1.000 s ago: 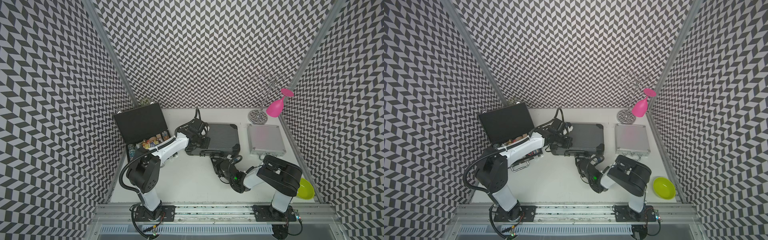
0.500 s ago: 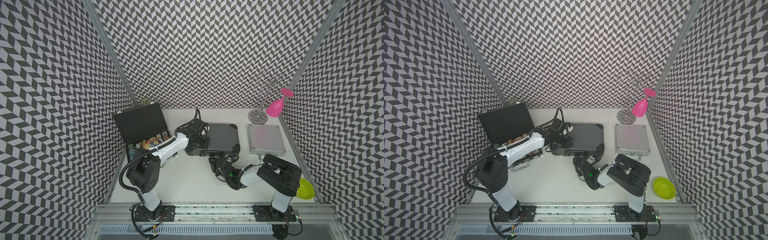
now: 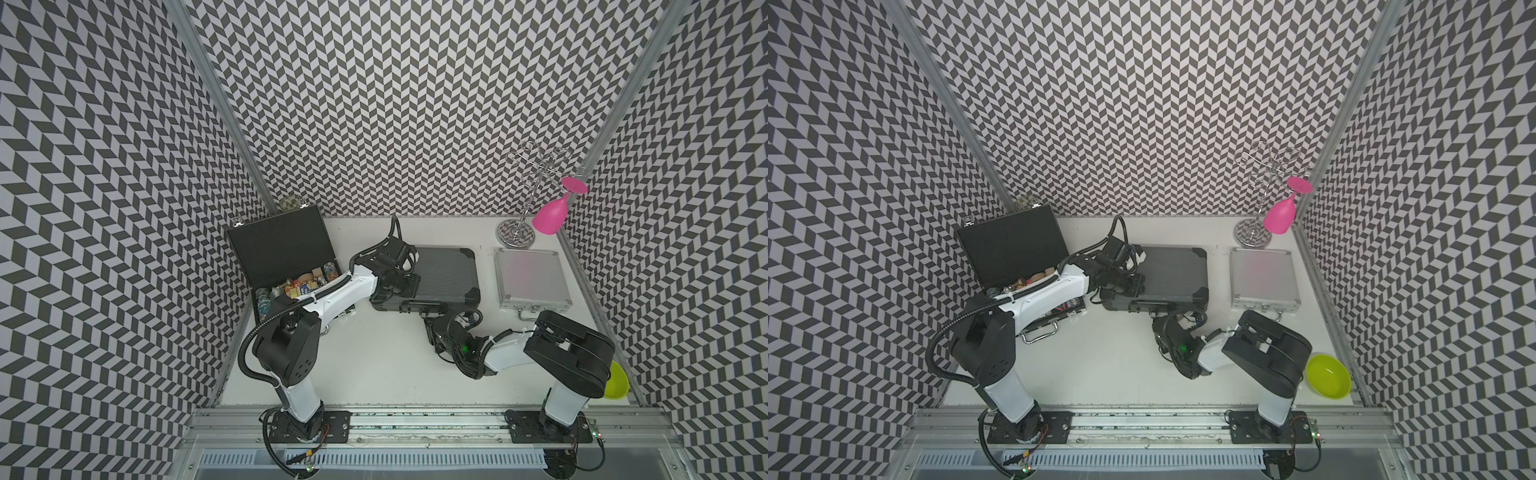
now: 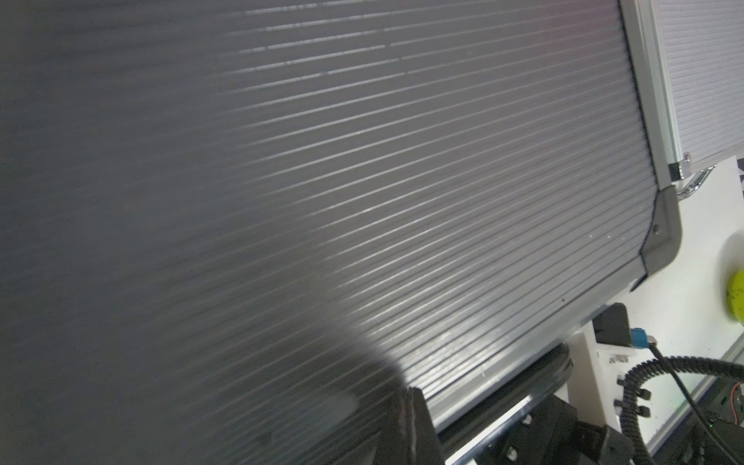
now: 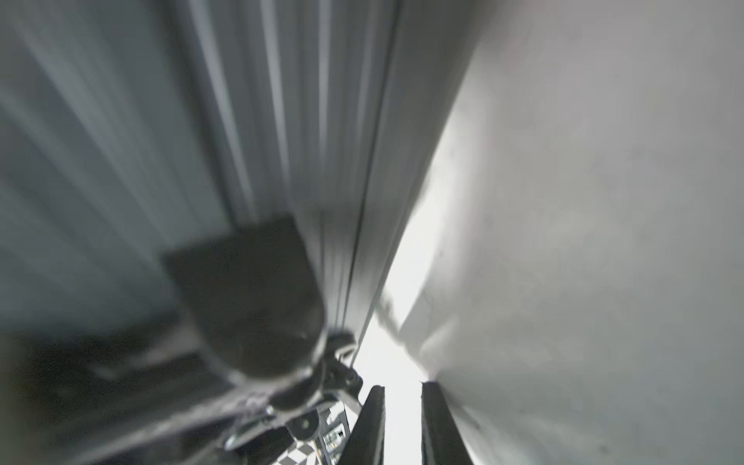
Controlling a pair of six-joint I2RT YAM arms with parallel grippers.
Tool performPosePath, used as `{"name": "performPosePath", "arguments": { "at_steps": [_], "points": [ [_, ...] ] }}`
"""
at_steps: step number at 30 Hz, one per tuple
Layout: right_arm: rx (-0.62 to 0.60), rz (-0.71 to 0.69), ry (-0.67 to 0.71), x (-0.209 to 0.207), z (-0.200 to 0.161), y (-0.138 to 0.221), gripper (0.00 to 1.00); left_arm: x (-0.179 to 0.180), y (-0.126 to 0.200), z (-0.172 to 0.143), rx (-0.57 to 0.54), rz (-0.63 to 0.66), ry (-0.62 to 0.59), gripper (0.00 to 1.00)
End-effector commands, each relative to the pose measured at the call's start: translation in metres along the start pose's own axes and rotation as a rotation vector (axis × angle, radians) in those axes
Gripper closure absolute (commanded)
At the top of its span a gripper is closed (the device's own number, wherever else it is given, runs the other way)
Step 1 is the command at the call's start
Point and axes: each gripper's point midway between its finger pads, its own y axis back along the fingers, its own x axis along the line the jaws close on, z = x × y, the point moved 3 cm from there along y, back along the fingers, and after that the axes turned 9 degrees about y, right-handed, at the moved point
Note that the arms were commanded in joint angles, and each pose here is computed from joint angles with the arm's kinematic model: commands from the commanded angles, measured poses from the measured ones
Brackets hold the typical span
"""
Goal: Close the poker set cases
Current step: Fasten the fastener on the poker set case.
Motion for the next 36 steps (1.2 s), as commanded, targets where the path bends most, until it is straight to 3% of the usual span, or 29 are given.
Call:
{"name": "performPosePath", "arguments": {
  "at_steps": [1,17,29,36],
  "points": [
    [-0.066,-0.14,0.017,-0.036,0.015,0.001,0.8,0.018,-0.003,-0.022,0.096,0.069,0.024,1.0],
    [-0.047,-0.132,0.004,-0.025,0.008,-0.011,0.77,0.017,-0.003,-0.022,0.094,0.059,0.029,1.0],
    [-0.065,-0.151,-0.072,-0.038,0.008,-0.022,0.77,0.019,-0.004,-0.03,0.107,0.056,0.03,1.0],
    [-0.061,-0.128,-0.023,-0.035,0.015,-0.004,0.75,0.02,-0.003,-0.024,0.096,0.064,0.025,1.0]
  ]
}}
